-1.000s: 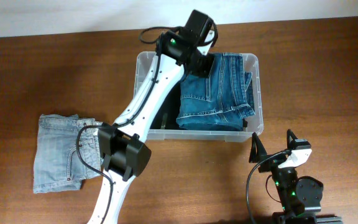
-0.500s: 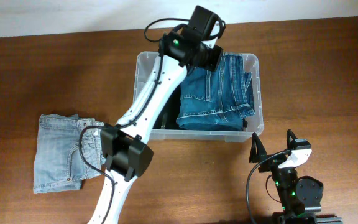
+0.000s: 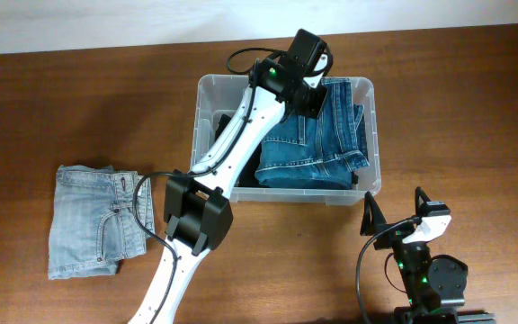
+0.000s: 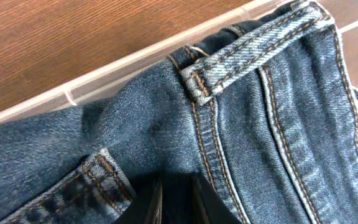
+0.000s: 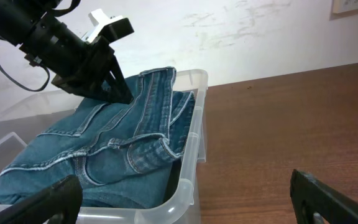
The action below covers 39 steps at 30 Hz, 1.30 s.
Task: Pack container
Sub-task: 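Press the dark jeans' waistband down into the bin's far side with the left gripper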
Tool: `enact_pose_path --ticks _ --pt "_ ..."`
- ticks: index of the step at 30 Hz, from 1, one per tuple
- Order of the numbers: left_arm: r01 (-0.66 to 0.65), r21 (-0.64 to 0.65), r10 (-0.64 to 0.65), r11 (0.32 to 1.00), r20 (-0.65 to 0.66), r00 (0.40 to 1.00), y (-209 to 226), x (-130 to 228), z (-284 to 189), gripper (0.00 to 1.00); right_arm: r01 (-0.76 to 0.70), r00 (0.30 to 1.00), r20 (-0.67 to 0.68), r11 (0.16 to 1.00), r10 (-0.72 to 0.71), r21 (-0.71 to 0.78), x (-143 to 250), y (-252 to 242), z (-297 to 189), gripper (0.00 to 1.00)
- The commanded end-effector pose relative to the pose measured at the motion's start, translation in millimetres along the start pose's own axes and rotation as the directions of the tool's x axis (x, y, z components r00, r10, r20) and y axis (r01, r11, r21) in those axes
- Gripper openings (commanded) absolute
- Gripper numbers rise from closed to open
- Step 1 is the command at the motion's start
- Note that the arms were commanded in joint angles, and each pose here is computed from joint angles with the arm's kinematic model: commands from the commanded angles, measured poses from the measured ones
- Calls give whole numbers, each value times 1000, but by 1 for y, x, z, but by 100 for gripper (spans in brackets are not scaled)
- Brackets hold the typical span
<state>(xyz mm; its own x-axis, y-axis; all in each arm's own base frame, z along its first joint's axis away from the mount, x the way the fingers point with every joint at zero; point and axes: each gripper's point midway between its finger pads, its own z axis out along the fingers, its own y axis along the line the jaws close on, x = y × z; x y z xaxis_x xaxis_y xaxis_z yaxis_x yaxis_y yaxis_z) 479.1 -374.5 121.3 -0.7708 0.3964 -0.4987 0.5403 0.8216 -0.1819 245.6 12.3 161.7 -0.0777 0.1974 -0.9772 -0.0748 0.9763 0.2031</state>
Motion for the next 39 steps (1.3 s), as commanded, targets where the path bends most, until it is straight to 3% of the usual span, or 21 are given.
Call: enact_pose_path --ticks 1,5,16,23,28,35,39 --pt "19 26 -17 999 -80 997 -1 22 25 18 8 1000 0 1000 -8 15 2 -3 0 98" --pt "-10 31 12 999 -54 998 -3 15 20 22 8 1000 0 1000 -8 15 2 -3 0 98" --pt "-78 46 70 996 161 984 -19 -46 -35 38 8 1000 0 1000 -8 15 2 -3 0 98" --pt "-72 45 66 996 130 989 -16 -38 -20 40 8 1000 0 1000 -8 15 2 -3 0 98" --pt "-73 51 68 996 93 993 -18 -27 -2 56 8 1000 0 1000 -8 15 2 -3 0 99" --pt "-72 54 70 996 44 997 -19 -12 19 56 8 1000 0 1000 -8 15 2 -3 0 99" --pt "-65 -15 66 998 54 996 -4 -15 19 57 8 1000 0 1000 -8 15 2 -3 0 99"
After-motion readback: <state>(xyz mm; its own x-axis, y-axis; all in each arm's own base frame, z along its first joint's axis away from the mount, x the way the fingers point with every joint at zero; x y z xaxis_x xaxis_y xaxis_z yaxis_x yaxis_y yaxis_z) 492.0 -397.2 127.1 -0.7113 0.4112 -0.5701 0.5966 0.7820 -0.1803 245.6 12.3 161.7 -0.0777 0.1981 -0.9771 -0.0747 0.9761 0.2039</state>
